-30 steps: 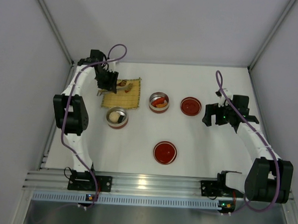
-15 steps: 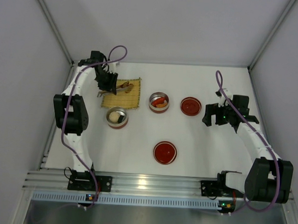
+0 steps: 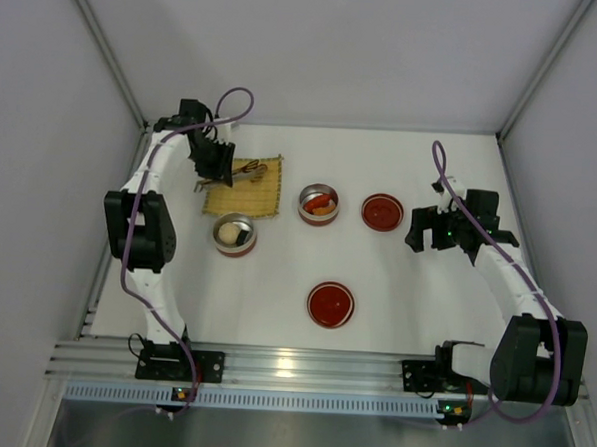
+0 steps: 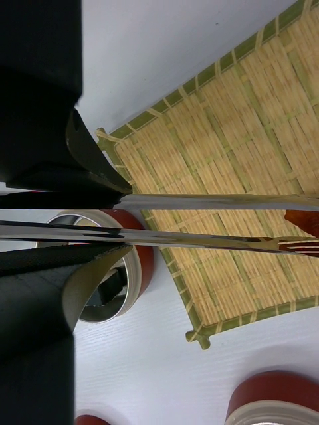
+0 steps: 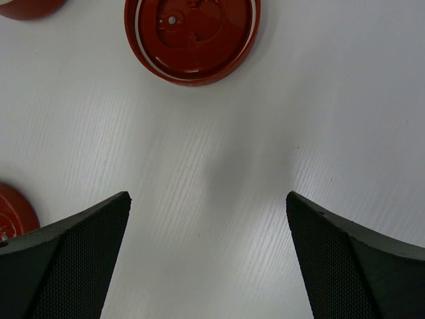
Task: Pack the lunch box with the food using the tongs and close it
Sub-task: Pick up the fake food from the plate, then place the fake food in the packing box.
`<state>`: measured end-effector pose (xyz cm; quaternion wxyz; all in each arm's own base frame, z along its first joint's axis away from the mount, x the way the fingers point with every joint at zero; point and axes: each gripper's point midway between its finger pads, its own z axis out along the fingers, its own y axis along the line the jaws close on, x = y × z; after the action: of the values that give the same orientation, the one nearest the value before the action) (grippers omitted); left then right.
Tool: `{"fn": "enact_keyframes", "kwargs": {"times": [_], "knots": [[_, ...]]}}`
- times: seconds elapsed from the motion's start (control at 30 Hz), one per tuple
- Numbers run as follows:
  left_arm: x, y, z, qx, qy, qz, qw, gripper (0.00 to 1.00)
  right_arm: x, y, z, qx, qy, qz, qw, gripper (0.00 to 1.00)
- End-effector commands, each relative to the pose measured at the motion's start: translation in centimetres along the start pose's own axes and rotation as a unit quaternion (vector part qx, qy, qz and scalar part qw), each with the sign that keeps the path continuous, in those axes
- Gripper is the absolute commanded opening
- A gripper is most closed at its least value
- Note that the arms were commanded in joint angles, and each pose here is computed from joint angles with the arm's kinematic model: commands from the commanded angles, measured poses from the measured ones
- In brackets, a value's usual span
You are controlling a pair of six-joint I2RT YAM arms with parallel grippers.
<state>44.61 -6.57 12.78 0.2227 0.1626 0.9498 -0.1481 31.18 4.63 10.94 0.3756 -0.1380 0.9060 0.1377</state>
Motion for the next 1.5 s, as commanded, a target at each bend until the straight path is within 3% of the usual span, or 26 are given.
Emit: {"fn": "enact_keyframes", "kwargs": {"times": [0.0, 0.17, 0.37, 0.5, 0.7, 1.3, 1.47], "knots": [[-2.0, -1.9, -3.9, 0.009, -0.050, 0.015, 0.999, 0.31, -1.7, 0.3, -0.5, -0.005, -0.015, -0.009, 1.000, 1.00], [-2.3, -3.2, -5.2, 0.021, -0.059, 0.022, 0.998, 0.30, -1.7, 0.3, -0.5, -0.005, -0.014, -0.010, 1.000, 0.99], [-1.7, -8.6, -6.9, 0.049, -0.060, 0.078, 0.994, 0.28, -1.8, 0.3, -0.5, -0.006, -0.015, -0.009, 1.000, 0.99], [-1.3, -13.3, -6.7, 0.076, -0.058, 0.112, 0.989, 0.27, -1.8, 0.3, -0.5, -0.007, -0.016, -0.008, 1.000, 0.99], [-0.2, -16.5, -5.1, 0.095, -0.032, 0.136, 0.986, 0.27, -1.8, 0.3, -0.5, -0.006, -0.016, -0.010, 1.000, 0.99], [0.6, -17.5, 0.1, 0.095, 0.007, 0.138, 0.986, 0.31, -1.7, 0.3, -0.6, -0.005, -0.014, -0.011, 1.000, 0.99], [0.4, -17.4, 0.5, 0.093, 0.006, 0.138, 0.986, 0.41, -1.7, 0.3, -0.6, -0.006, -0.015, -0.011, 1.000, 0.99]]}}
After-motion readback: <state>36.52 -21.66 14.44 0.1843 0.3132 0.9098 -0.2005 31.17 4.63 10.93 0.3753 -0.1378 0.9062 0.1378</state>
